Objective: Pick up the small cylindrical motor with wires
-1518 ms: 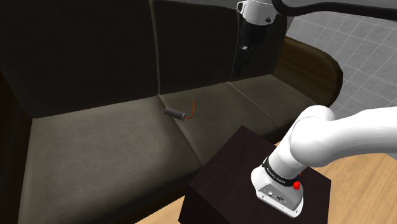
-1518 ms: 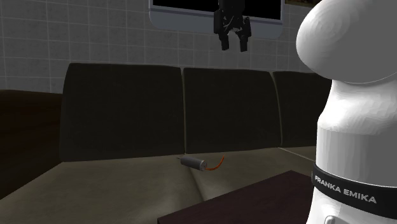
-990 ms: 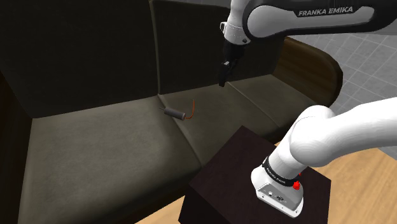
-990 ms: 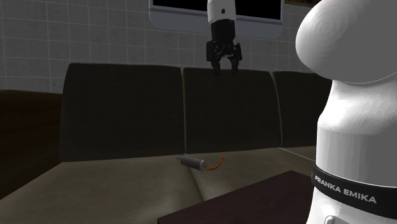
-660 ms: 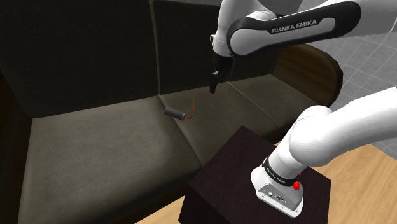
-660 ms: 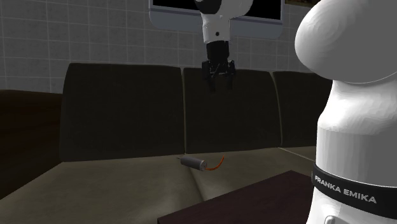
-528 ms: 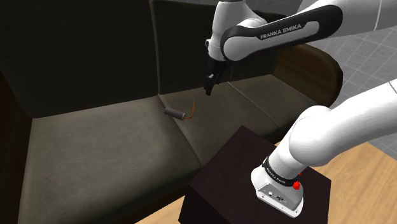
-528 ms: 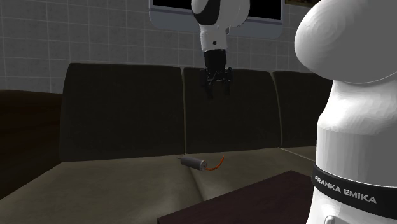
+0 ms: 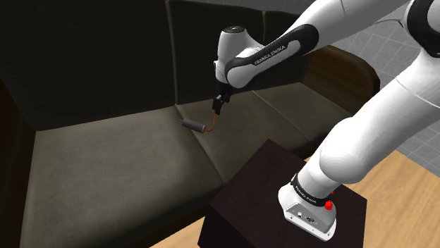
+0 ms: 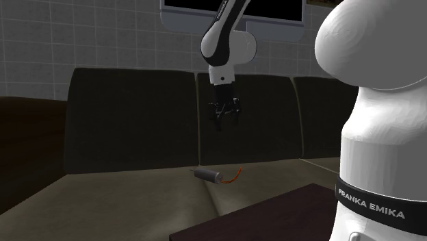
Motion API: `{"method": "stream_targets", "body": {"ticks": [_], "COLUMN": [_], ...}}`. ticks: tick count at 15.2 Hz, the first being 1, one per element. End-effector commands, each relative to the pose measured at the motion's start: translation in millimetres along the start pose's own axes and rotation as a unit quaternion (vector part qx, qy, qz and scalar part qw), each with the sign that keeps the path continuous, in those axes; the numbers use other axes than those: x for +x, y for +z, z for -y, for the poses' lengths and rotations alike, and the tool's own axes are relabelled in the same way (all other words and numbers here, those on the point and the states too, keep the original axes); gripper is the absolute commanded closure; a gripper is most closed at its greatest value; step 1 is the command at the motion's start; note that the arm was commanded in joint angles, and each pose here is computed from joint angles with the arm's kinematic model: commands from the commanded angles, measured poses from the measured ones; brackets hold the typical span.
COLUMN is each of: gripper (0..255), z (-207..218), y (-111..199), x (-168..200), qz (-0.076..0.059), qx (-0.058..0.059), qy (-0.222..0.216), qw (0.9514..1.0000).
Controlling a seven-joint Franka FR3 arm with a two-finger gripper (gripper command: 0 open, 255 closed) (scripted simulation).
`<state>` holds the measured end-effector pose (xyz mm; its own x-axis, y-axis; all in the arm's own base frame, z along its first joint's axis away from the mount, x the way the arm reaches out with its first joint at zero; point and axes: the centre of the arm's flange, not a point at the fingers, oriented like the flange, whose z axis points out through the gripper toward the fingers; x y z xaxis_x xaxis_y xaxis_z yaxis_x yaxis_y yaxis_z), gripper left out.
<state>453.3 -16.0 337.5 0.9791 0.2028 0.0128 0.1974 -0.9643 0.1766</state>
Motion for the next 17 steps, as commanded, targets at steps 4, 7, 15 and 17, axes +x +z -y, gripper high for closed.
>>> {"method": "stream_targets", "body": {"ticks": [4,7,15,17], "gripper": [0,0,0,0], "z": [-1,-3,-7,-9], "y": [55,88,176,198], "x": [34,56,112,127], "qz": [-0.004,-0.005,-0.01,-0.011], "qx": [-0.004,-0.006,-0.012,-0.014], "qy": [-0.003,-0.005,-0.01,-0.012], "qw": [1.0,1.0,0.9998,0.9998]}}
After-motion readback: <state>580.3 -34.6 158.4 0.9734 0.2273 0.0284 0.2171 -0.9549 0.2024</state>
